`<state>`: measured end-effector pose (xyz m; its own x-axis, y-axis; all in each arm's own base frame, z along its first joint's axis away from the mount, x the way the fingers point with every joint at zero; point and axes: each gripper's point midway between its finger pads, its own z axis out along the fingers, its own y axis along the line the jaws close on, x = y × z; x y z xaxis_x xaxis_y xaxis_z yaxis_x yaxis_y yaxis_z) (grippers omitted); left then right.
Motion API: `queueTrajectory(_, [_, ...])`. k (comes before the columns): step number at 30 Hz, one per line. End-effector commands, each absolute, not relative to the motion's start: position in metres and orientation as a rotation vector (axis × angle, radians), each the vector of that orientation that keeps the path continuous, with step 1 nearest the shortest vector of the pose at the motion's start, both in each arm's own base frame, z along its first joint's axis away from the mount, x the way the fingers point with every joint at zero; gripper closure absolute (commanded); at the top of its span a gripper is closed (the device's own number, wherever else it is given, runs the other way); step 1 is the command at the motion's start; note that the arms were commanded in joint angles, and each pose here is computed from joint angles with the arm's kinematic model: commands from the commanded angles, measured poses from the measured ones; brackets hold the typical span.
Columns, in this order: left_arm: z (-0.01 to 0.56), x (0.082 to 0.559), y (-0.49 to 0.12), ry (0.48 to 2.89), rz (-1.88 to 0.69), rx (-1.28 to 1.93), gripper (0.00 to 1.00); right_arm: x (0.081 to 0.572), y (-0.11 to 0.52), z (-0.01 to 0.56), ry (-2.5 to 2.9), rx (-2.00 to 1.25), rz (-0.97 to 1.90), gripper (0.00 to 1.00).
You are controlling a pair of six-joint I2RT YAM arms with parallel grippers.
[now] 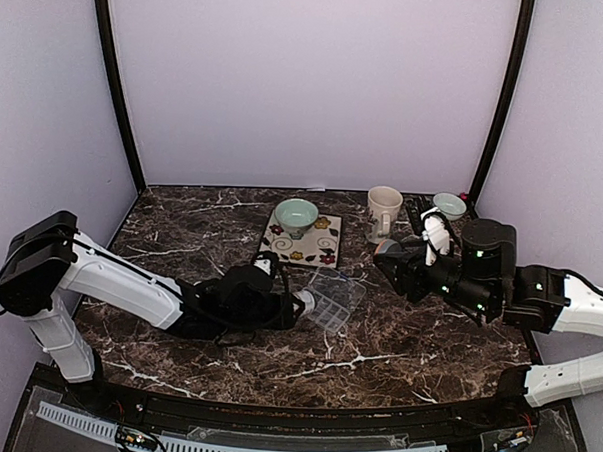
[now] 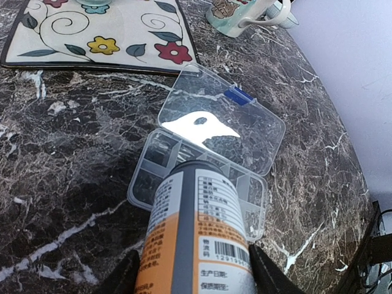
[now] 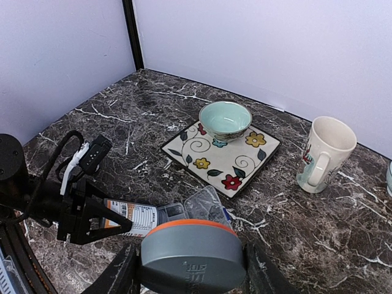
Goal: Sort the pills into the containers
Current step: Pour the pill into the compartment of the pill container.
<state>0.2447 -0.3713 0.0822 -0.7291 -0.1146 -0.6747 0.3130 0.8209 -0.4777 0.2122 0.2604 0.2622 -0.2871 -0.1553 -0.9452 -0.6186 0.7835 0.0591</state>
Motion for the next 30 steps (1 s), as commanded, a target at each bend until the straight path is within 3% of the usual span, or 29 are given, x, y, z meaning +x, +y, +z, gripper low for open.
queueTrajectory(1, [0.084,0.244,-0.369,2.282,-0.745,0.143,1.0,0.213,0.259,0.279,1.796,-0.552,0.545,0.83])
queueTrajectory(19, [0.123,0.249,-0.361,2.151,-0.781,0.122,1.0,0.215,0.264,0.281,1.798,-0.561,0.545,0.83])
queueTrajectory(30, [0.098,0.246,-0.368,2.252,-0.722,0.164,1.0,0.214,0.264,0.279,1.798,-0.564,0.547,0.83])
